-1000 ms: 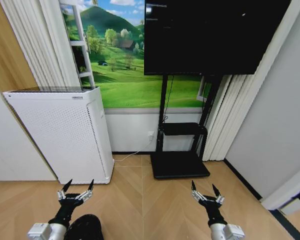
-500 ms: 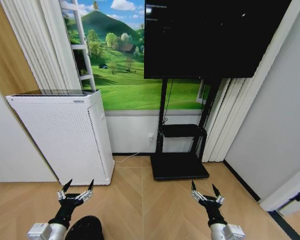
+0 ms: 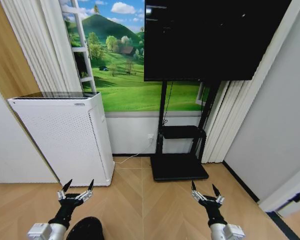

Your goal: Pick up the trash bin and place the garbage on the floor into it.

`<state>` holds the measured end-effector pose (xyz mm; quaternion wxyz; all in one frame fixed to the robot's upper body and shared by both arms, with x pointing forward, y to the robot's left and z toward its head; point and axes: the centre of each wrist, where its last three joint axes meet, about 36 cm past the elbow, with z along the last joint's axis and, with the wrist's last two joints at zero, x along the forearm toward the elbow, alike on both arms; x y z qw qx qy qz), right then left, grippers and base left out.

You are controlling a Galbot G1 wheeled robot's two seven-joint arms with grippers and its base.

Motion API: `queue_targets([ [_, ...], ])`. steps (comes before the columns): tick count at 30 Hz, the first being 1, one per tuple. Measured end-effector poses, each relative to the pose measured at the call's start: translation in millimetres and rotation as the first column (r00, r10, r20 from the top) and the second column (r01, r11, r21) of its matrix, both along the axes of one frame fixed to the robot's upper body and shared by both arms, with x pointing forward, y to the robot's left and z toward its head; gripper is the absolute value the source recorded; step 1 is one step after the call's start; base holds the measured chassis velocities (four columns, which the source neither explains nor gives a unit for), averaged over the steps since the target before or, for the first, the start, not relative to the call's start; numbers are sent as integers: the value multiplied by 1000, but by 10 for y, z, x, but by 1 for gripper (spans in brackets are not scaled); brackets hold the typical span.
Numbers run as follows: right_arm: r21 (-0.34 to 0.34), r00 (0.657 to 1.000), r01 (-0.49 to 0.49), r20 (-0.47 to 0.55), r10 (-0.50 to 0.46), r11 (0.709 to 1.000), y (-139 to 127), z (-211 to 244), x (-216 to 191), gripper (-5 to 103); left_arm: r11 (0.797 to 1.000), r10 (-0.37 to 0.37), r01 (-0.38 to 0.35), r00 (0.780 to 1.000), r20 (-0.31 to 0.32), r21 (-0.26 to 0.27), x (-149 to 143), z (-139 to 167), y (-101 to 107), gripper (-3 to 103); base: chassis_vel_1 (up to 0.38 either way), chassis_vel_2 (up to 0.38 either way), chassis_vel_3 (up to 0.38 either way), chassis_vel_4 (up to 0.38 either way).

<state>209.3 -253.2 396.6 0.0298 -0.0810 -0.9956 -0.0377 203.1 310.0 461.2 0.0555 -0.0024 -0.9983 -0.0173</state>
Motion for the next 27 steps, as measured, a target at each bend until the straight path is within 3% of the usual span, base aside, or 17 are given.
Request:
queue_targets([
  [27, 0, 1000, 0, 0, 0, 1000, 0, 0, 0, 100, 1000, 0, 0, 1000, 0, 0, 0, 0, 0, 100, 0, 0, 0, 0],
])
